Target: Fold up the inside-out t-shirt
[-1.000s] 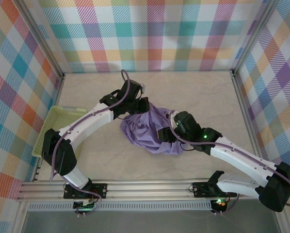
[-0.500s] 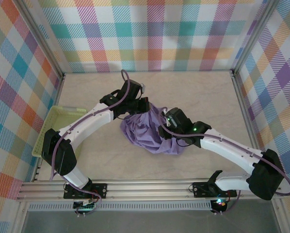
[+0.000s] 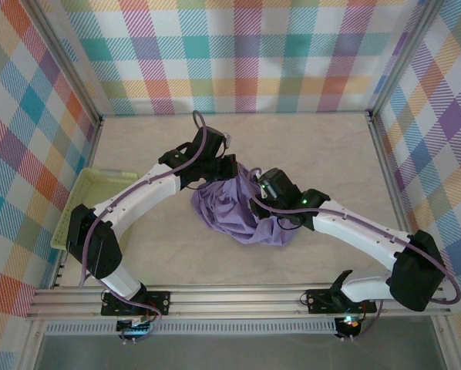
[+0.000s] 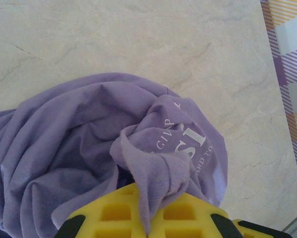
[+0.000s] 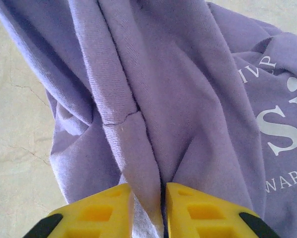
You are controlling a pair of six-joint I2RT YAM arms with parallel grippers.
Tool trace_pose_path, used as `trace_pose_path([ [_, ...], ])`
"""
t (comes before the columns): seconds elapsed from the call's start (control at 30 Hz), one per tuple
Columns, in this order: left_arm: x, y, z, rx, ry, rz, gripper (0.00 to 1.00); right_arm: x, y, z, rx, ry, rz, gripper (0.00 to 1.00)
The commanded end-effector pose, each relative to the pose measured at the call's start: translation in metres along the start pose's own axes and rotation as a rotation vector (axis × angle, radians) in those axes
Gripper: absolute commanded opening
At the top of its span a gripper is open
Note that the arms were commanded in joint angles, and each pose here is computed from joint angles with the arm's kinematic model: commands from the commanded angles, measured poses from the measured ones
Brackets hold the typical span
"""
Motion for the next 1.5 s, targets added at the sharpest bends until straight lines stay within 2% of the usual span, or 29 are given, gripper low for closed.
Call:
trace_pose_path([
  [0.0, -0.006, 0.009, -0.002, -0.008, -0.011, -0.020, 0.00, 0.003, 0.001, 0.009, -0.004, 0.018, 0.001, 0.17],
  [0.33, 0.006, -0.003, -0.002, -0.003, -0.007, 0.084, 0.00, 0.021, 0.037, 0.026, -0.055, 0.017, 0.134, 0.01],
  [0.5, 0.009, -0.006, -0.005, -0.004, -0.017, 0.106, 0.00, 0.030, 0.074, 0.041, -0.122, -0.020, 0.237, 0.00],
  [0.7, 0.004, -0.015, -0.011, 0.024, -0.060, 0.122, 0.00, 0.026, 0.119, 0.054, -0.245, -0.074, 0.256, 0.00],
  [0.9, -0.011, -0.027, -0.025, 0.064, -0.124, 0.110, 0.00, 0.007, 0.078, 0.059, -0.127, -0.147, 0.166, 0.00],
  [1.17, 0.002, -0.031, -0.032, 0.052, -0.102, 0.133, 0.00, -0.024, 0.031, 0.083, -0.092, -0.195, 0.064, 0.00],
  [1.23, 0.011, -0.031, -0.031, 0.041, -0.043, 0.110, 0.00, -0.023, 0.026, 0.081, -0.077, -0.172, 0.080, 0.08],
  [1.37, 0.025, -0.038, -0.026, 0.042, 0.034, 0.107, 0.00, -0.011, 0.026, 0.059, -0.060, -0.136, 0.133, 0.35],
  [1.47, 0.029, -0.043, -0.025, 0.043, 0.040, 0.132, 0.00, 0.002, 0.036, 0.039, -0.066, -0.076, 0.096, 0.42],
])
Point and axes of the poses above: each hand's point on the last joint's axis, 136 mm out from that joint toward the fingers, its own y axis back along the fingers, its own x axis along the line the jaws close on, z = x × y, the point moved 7 cm from there along y, back along the fingers, and after that the axes turned 9 degrees about y, right-handed, at the moved point
